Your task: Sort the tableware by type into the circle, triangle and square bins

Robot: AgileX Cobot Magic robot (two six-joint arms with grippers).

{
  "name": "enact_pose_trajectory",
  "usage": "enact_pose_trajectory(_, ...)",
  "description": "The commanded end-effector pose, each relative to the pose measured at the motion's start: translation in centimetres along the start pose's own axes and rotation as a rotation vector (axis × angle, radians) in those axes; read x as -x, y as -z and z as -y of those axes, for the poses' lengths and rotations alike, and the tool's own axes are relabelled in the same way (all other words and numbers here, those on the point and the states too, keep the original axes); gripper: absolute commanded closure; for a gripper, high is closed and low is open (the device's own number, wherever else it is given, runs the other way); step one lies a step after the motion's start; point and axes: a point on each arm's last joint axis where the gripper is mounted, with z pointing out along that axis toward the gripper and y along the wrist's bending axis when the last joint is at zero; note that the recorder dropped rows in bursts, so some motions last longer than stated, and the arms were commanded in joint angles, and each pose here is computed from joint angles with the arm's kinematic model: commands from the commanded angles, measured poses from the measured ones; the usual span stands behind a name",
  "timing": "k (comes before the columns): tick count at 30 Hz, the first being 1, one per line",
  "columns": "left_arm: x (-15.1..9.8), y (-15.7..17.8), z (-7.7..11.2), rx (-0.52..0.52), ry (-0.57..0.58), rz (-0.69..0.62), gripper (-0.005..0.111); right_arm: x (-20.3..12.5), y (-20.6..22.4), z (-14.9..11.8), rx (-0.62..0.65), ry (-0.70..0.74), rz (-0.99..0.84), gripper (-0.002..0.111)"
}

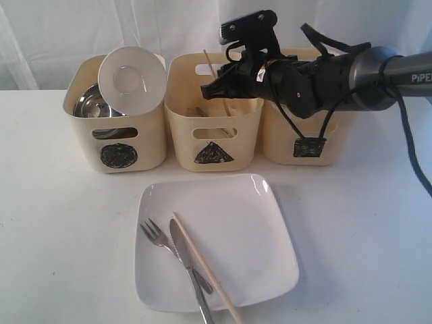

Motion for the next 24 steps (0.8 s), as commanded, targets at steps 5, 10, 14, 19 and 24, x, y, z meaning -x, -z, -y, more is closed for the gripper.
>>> enact_pose_trajectory(5, -0.1, 0.0, 0.1, -0.003, 0.004, 0.005, 0.107, 2.2, 1.8, 0.4, -0.011, -0.004, 0.013, 0.055)
enact_pose_trajectory(10, -0.1, 0.0, 0.1, -0.003, 0.004, 0.005, 0.107, 4.5, 5.3, 0.7, -0.019, -0.004, -0.093, 0.073)
enact_pose_trajectory(14, -0.1, 0.0, 0.1, -0.003, 0.004, 0.005, 0.107, 5.0, 8.5, 0.8, -0.024, -0.009, -0.284, 0.092)
enact_pose_trajectory(19, -0.1, 0.0, 0.1, -0.003, 0.004, 0.005, 0.107, 3.7, 12.1, 0.4, 0.014, -0.037, -0.56, 0.108)
enact_pose_trajectory(24, -0.1, 0.0, 0.1, -0.003, 0.004, 0.005, 0.107, 2.0, 14.1, -1.7, 0.268, -0.025, -0.765, 0.108)
